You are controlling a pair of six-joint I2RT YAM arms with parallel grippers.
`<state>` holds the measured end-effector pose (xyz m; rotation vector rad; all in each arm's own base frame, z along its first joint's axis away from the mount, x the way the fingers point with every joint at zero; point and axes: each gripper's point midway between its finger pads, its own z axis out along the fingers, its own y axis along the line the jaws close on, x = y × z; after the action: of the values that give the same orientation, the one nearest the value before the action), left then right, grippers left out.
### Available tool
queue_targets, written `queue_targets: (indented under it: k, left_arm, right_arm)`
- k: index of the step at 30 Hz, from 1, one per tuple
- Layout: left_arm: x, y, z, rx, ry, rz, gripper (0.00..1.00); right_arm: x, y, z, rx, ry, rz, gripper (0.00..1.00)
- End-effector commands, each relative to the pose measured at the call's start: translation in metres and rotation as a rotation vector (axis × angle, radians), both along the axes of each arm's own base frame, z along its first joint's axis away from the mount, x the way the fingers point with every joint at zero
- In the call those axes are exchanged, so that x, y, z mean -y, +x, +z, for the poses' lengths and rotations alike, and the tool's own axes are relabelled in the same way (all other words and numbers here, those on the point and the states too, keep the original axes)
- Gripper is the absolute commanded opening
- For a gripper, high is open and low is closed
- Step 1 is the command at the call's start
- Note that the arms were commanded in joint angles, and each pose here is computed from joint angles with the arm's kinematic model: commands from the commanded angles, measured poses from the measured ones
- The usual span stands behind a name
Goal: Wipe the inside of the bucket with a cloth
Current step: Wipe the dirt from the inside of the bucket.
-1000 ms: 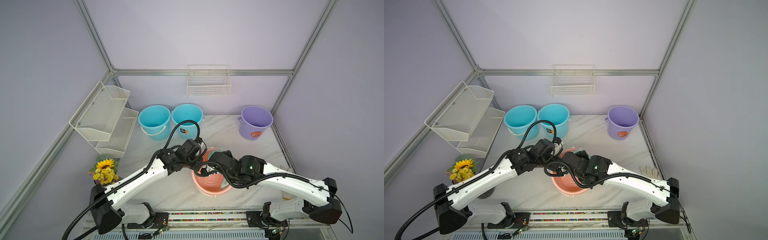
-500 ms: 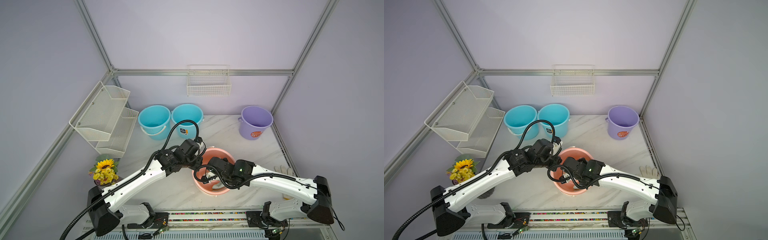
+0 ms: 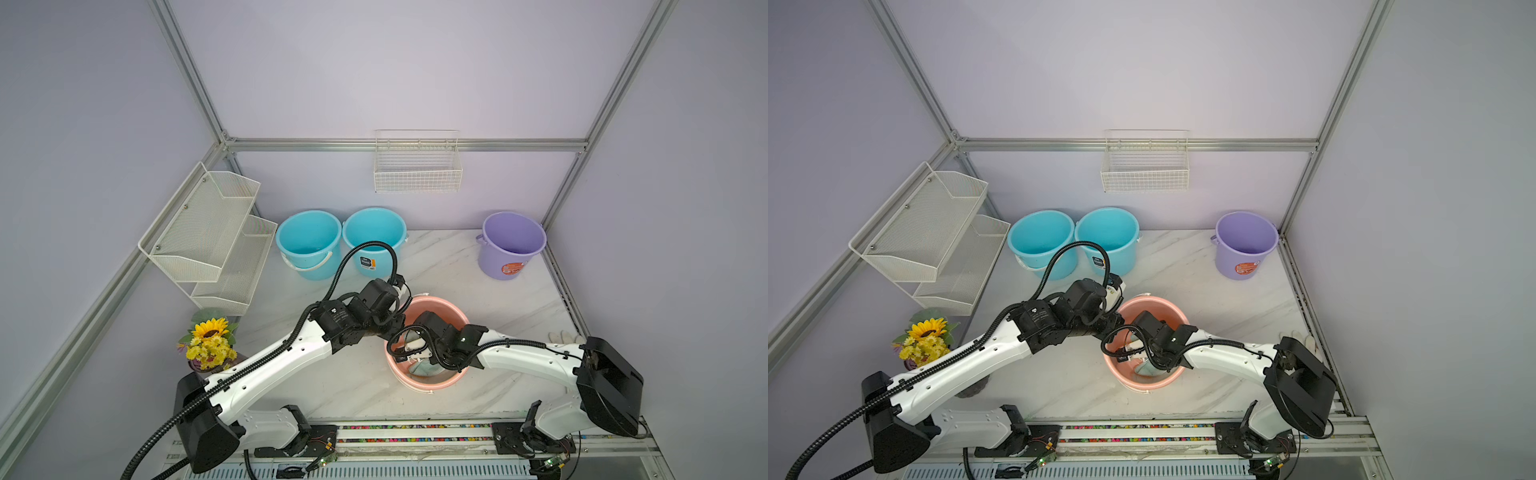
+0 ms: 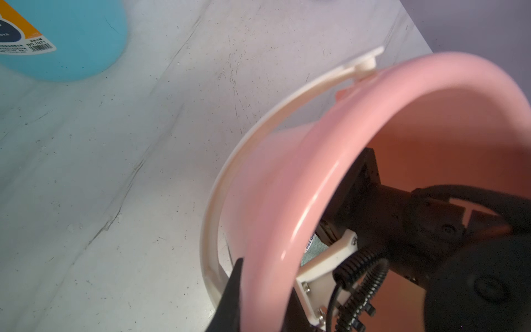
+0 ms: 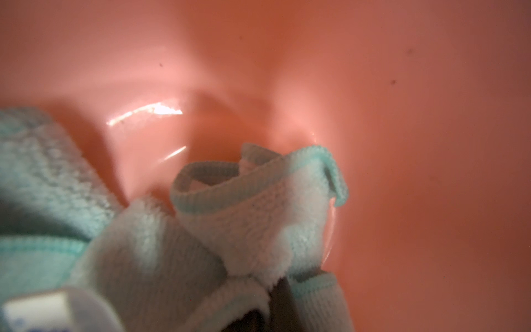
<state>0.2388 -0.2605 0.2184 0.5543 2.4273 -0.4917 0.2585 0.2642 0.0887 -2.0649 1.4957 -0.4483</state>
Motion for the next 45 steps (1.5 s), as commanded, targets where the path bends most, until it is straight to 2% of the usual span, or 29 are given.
queue_targets:
  k: [1,8,15,18,23,28,33,39,42,45]
  left_arm:
    - [0.016,0.006,0.036,0.073,-0.124,-0.013,0.00]
    - [0.011,0.013,0.024,0.075,-0.078,0.027,0.00]
    - [-0.003,0.026,0.018,0.088,-0.029,0.133,0.00]
    - [-0.004,0.029,0.019,0.092,-0.033,0.143,0.00]
    - [0.000,0.034,0.020,0.096,-0.038,0.141,0.00]
    - [0.000,0.036,0.021,0.096,-0.041,0.145,0.00]
    - [-0.003,0.037,0.023,0.097,-0.038,0.149,0.00]
    - [0.000,0.038,0.024,0.081,-0.058,0.142,0.00]
    - [0.003,0.038,0.025,0.077,-0.067,0.137,0.00]
    - [0.004,0.038,0.026,0.074,-0.076,0.131,0.00]
  right_arm:
    - [-0.005,0.007,0.014,0.002,0.088,-0.033,0.00]
    - [0.002,-0.006,0.076,-0.018,0.152,-0.049,0.00]
    - [0.018,-0.031,0.122,-0.086,0.185,-0.076,0.00]
    - [0.020,-0.034,0.144,-0.099,0.241,-0.125,0.00]
    - [0.025,-0.047,0.167,-0.191,0.331,-0.233,0.00]
    - [0.031,-0.053,0.176,-0.281,0.435,-0.429,0.00]
    - [0.040,-0.047,0.173,-0.346,0.555,-0.778,0.00]
    - [0.047,-0.053,0.143,-0.448,0.599,-1.151,0.00]
    - [0.037,-0.057,0.122,-0.525,0.604,-1.284,0.00]
    - [0.017,-0.064,0.100,-0.651,0.636,-1.352,0.00]
